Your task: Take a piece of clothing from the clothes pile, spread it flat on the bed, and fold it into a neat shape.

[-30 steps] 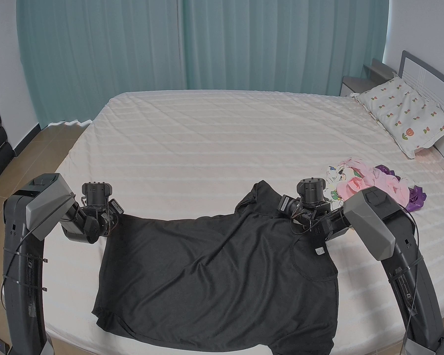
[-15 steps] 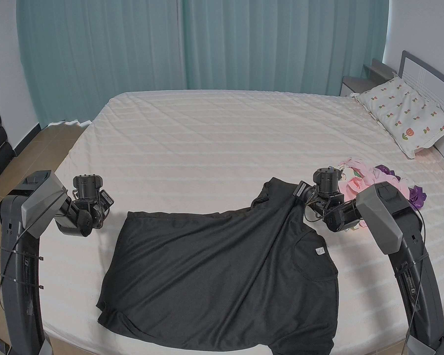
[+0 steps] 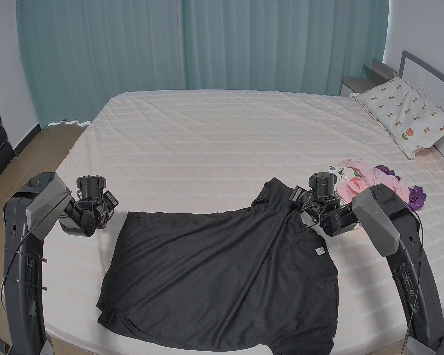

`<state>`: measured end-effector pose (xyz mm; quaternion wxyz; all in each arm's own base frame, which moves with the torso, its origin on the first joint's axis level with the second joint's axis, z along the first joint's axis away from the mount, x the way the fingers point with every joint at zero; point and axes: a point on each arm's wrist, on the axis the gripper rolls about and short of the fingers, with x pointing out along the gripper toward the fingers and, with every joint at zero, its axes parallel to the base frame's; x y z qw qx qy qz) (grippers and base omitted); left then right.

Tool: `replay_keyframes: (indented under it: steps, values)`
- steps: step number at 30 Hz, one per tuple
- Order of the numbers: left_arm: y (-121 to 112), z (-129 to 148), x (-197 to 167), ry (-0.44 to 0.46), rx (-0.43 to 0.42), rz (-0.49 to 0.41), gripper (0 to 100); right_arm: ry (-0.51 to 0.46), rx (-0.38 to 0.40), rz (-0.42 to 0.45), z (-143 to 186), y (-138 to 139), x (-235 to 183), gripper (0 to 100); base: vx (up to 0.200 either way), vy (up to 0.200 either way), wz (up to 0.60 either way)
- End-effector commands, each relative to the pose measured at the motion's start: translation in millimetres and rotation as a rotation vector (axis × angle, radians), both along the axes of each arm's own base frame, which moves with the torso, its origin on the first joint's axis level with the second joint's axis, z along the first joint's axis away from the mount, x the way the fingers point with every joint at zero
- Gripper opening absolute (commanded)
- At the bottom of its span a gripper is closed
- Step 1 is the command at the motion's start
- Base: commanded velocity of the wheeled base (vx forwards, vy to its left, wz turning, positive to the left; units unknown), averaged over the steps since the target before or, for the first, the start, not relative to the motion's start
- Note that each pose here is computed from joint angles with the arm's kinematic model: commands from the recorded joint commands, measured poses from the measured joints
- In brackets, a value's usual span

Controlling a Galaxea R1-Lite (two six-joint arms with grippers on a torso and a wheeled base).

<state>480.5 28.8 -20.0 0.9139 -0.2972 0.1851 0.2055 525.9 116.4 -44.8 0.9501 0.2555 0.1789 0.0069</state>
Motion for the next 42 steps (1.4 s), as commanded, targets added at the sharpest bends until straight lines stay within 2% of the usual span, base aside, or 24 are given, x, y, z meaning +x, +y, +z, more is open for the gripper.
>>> replay_keyframes:
  steps: [1,2,3,8,19,21,22,36,41,42]
  values:
    - [-15,-2,-1,0.021,-0.021,-0.060,100,0.027,-0.007,0.002,-7,0,-6,0,0.000,0.000,0.00]
    - [-20,-3,-2,0.024,-0.025,-0.076,100,0.031,-0.009,0.004,-8,0,-7,0,0.000,0.000,0.00]
    - [-24,-4,-2,0.030,-0.032,-0.096,100,0.033,-0.009,0.004,-8,-1,-7,100,0.000,0.000,0.00]
    - [-41,-13,-7,0.102,-0.054,-0.179,100,0.037,-0.011,0.003,-9,-1,-8,100,0.000,0.000,0.00]
    - [-45,-14,-5,0.109,-0.042,-0.204,100,0.046,-0.013,0.004,-12,0,-10,100,0.000,0.000,0.00]
    - [-50,-15,-6,0.121,-0.046,-0.248,100,0.049,-0.013,0.010,-14,3,-11,100,0.000,0.000,0.00]
    - [-51,-16,-6,0.125,-0.045,-0.256,0,0.051,-0.014,0.014,-15,4,-11,100,0.000,0.000,0.00]
    - [-43,-24,1,0.119,-0.031,-0.232,0,0.052,-0.013,0.013,-16,4,-11,100,0.000,0.000,0.00]
    - [-30,-13,8,0.069,-0.007,-0.163,0,0.051,-0.013,0.008,-16,3,-11,100,0.000,0.000,0.00]
    - [-23,-8,13,0.044,0.011,-0.116,0,0.047,-0.015,0.000,-15,3,-10,100,0.000,0.000,0.00]
